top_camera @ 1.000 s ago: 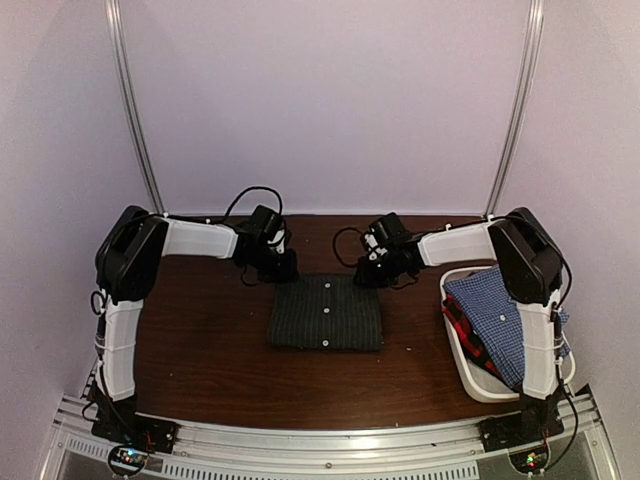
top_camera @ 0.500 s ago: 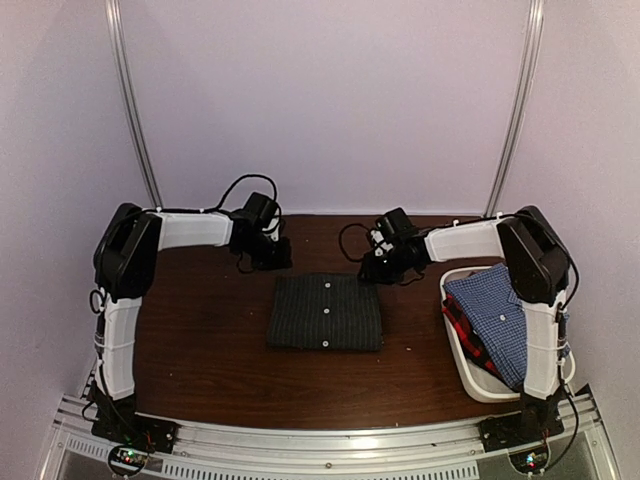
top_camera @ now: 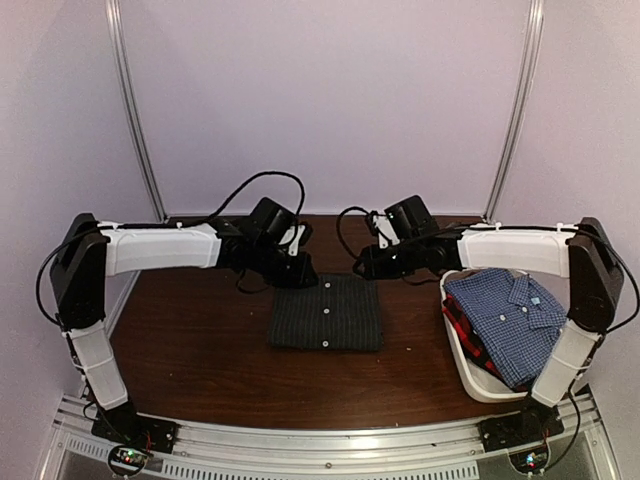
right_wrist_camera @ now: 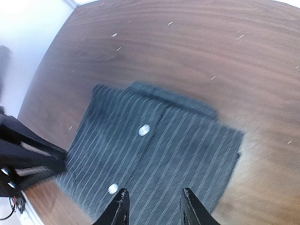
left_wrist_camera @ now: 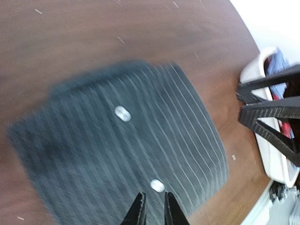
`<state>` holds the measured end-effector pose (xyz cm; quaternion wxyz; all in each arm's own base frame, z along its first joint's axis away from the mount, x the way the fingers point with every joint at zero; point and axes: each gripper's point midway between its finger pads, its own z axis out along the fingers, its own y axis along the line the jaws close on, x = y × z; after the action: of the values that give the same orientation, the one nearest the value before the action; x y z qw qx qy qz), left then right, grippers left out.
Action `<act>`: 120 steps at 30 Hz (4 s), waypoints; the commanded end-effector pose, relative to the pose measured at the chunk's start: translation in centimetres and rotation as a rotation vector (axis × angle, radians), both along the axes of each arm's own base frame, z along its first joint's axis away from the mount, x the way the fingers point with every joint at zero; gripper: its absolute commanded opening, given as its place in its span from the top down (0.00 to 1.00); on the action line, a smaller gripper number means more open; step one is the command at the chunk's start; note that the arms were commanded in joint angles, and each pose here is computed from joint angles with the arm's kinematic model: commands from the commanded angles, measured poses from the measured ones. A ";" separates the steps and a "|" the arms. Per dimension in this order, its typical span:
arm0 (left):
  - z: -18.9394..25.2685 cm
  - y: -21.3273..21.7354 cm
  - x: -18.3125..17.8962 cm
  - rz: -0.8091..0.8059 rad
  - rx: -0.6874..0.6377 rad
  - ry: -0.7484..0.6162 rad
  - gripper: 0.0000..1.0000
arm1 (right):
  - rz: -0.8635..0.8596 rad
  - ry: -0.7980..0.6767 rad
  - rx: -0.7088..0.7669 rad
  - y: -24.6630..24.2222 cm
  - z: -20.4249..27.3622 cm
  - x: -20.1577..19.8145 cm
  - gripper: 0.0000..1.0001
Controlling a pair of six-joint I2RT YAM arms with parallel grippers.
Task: Fold and stack the long sleeve shirts
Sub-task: Smooth out the square-folded shirt at the center of the board, then pick up the square-folded shirt from the center of the board.
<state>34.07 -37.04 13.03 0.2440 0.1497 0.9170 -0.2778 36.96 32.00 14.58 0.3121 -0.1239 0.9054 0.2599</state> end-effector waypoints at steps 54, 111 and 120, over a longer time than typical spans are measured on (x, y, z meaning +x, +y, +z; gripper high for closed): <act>-7.5 8.4 -10.0 0.112 0.088 0.176 0.84 | 0.006 0.201 -0.021 -0.2 -9.7 -8.6 0.63; -11.0 5.6 -2.3 0.134 -0.082 0.325 0.90 | -0.108 0.145 -0.021 -4.4 -8.5 -3.2 0.68; -7.2 6.1 -2.8 0.127 -0.105 0.294 1.00 | -0.101 0.136 -0.013 -4.3 -7.4 -3.4 0.67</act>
<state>31.62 -31.13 2.87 0.1152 0.0228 0.9413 -0.3164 33.64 27.72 5.51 0.2480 -0.0607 0.9358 0.2430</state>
